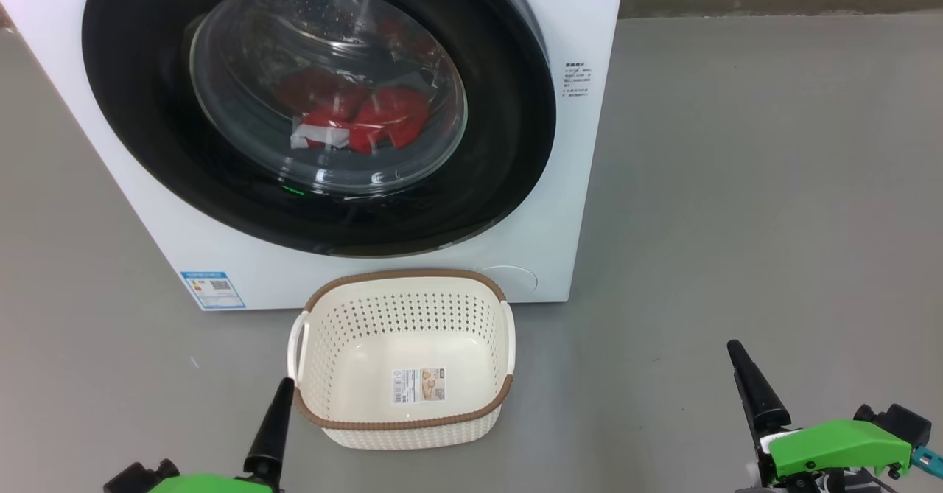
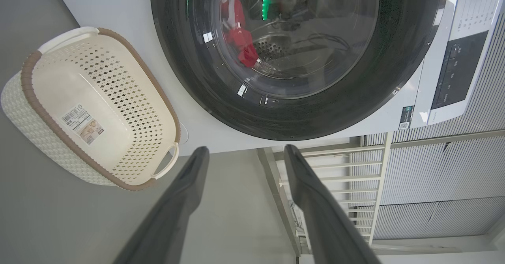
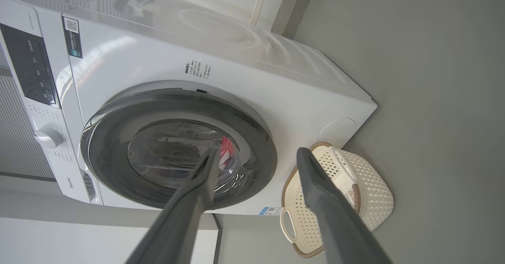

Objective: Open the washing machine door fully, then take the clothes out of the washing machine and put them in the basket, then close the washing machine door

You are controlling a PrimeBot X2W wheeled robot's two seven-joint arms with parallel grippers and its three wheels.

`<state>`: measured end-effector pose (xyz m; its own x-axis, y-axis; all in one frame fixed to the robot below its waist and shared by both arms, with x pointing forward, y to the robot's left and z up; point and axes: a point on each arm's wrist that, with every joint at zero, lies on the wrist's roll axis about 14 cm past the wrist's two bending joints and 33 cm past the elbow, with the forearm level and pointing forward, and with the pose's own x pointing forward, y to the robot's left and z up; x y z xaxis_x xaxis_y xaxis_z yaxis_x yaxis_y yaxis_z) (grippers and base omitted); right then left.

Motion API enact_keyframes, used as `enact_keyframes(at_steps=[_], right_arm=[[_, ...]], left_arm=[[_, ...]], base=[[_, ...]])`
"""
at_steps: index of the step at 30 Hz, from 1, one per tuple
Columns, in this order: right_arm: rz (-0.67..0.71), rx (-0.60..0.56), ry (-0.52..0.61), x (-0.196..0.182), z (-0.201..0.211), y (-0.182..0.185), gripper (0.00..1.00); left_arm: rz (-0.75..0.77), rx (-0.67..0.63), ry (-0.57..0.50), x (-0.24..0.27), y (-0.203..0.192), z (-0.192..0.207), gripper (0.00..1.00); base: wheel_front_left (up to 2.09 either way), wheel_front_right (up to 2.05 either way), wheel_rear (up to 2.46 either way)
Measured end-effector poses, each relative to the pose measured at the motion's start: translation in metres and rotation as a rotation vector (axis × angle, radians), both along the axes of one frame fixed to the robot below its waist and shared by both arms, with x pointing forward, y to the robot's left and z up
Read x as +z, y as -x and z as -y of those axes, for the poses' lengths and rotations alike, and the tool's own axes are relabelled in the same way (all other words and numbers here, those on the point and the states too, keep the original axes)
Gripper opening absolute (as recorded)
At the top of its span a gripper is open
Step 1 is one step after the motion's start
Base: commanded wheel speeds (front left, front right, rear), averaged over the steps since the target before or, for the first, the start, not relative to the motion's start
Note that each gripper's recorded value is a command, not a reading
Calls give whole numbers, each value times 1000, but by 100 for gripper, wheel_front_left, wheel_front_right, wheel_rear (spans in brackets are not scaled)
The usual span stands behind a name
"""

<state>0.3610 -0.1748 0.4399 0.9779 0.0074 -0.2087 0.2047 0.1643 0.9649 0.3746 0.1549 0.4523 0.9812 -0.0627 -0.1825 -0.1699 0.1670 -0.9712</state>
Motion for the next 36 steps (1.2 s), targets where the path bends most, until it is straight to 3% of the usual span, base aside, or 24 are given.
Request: enact_keyframes(at_steps=[17, 36], right_arm=[[49, 35, 267, 15, 3, -11, 100], [169, 64, 689, 53, 8, -23, 100]], left_arm=[[42, -63, -318, 12, -8, 7, 100], [110, -113, -612, 31, -20, 21, 100]], base=[[0, 0, 0], [0, 0, 0]])
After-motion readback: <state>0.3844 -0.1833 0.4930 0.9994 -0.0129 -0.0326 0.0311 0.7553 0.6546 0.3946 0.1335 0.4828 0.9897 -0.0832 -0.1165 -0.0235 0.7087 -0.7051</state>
